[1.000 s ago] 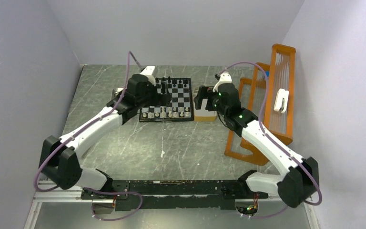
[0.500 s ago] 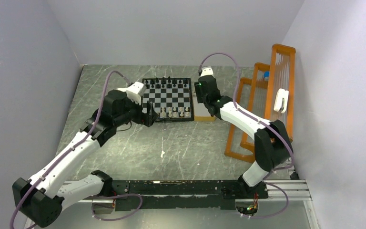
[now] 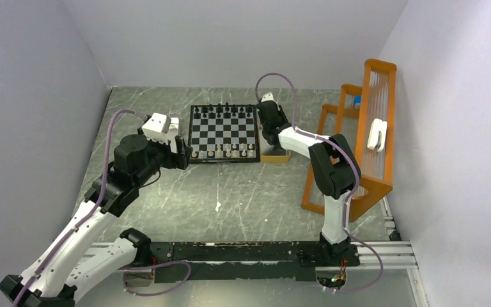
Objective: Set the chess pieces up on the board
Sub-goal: Pick up the chess piece from the storage box.
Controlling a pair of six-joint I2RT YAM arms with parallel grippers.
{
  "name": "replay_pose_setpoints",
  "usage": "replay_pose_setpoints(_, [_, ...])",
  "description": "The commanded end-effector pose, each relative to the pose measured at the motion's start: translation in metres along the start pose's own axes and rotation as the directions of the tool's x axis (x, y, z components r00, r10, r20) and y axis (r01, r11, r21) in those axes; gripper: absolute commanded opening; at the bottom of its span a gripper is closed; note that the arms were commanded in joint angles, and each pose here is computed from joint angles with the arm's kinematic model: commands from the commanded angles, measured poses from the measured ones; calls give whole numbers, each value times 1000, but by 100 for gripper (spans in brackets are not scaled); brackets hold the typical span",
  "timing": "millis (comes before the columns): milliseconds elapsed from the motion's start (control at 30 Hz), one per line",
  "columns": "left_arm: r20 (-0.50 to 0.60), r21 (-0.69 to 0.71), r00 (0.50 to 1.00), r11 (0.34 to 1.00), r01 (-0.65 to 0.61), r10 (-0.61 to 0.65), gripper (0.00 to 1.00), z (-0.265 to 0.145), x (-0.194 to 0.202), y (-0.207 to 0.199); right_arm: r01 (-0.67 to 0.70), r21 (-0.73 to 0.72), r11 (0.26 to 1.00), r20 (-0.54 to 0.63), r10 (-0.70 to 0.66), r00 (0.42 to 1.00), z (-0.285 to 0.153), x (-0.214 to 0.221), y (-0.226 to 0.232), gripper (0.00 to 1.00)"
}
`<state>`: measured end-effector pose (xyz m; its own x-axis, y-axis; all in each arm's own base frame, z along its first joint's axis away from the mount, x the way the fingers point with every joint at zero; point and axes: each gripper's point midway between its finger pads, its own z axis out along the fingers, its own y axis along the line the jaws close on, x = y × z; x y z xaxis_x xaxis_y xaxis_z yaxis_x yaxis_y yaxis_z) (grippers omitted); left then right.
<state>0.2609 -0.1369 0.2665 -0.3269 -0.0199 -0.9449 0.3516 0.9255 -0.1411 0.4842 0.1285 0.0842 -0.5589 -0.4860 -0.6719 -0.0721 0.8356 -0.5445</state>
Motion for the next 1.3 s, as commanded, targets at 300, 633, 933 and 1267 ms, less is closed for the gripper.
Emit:
replay_pose_setpoints(300, [47,-111,999,994,20,-14,86,-11,-14,20,71,43,997,-6,-71,997,27,-4,7,31])
replay_pose_setpoints(633, [36,-103,999,995,14,-10,85,-9,-12,19,100,37,994,-27,-99,995,40,3,19,28])
replay_pose_setpoints(933, [40,-103,999,995,15,-11,85,-10,-12,19,129,52,990,-48,-127,991,49,10,23,27])
replay_pose_setpoints(1267, [41,-105,999,994,13,-9,85,-10,-12,19,175,69,982,-59,-171,983,52,13,23,26])
